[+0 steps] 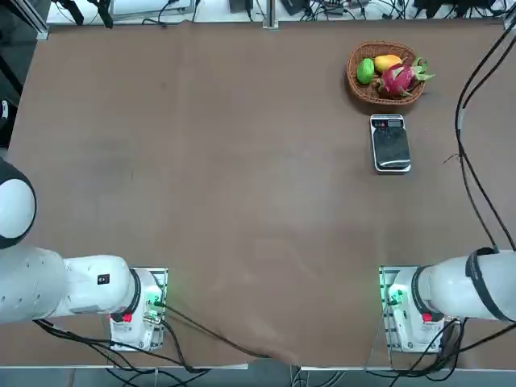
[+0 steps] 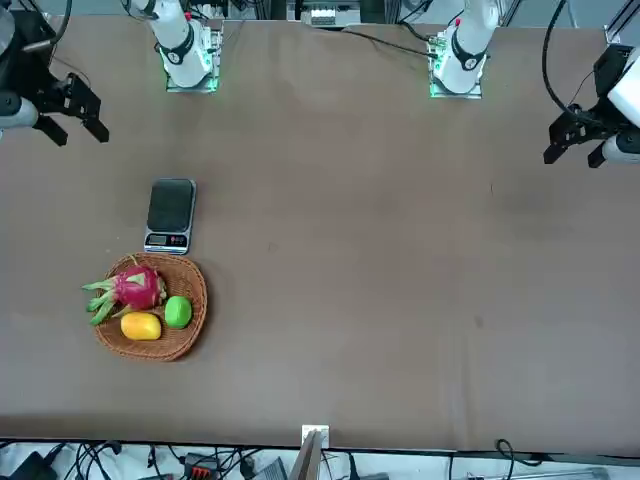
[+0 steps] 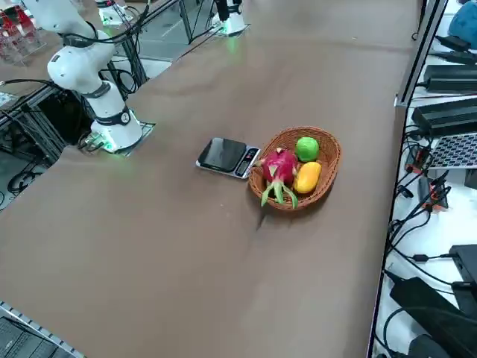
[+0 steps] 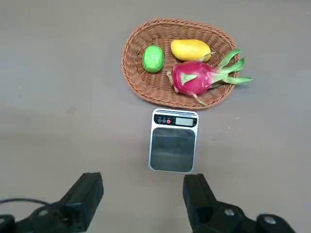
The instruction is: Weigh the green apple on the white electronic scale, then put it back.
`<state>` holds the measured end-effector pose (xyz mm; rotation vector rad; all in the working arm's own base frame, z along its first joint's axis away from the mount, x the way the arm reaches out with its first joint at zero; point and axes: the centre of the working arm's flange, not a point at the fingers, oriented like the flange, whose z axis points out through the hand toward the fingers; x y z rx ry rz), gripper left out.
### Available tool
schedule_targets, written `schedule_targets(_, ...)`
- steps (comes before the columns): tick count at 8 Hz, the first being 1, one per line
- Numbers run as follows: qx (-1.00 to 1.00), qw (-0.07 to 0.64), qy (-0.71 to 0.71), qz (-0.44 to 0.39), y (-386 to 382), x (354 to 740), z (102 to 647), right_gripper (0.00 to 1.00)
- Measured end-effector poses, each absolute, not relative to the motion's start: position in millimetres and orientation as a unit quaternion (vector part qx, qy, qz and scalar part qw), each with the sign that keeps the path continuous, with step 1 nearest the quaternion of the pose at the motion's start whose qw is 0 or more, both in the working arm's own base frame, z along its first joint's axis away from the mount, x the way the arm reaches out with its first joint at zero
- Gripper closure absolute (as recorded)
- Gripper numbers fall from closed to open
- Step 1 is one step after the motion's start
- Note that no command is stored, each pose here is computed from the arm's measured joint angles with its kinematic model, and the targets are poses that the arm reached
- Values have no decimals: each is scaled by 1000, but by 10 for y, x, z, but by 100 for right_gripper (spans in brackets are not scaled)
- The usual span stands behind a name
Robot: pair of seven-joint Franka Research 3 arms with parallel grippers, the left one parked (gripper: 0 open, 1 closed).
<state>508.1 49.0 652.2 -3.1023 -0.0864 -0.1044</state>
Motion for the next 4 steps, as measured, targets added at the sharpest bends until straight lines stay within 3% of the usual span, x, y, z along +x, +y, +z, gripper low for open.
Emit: schedule_targets(4,-999,17,-21,-38,394,5055,6465,0)
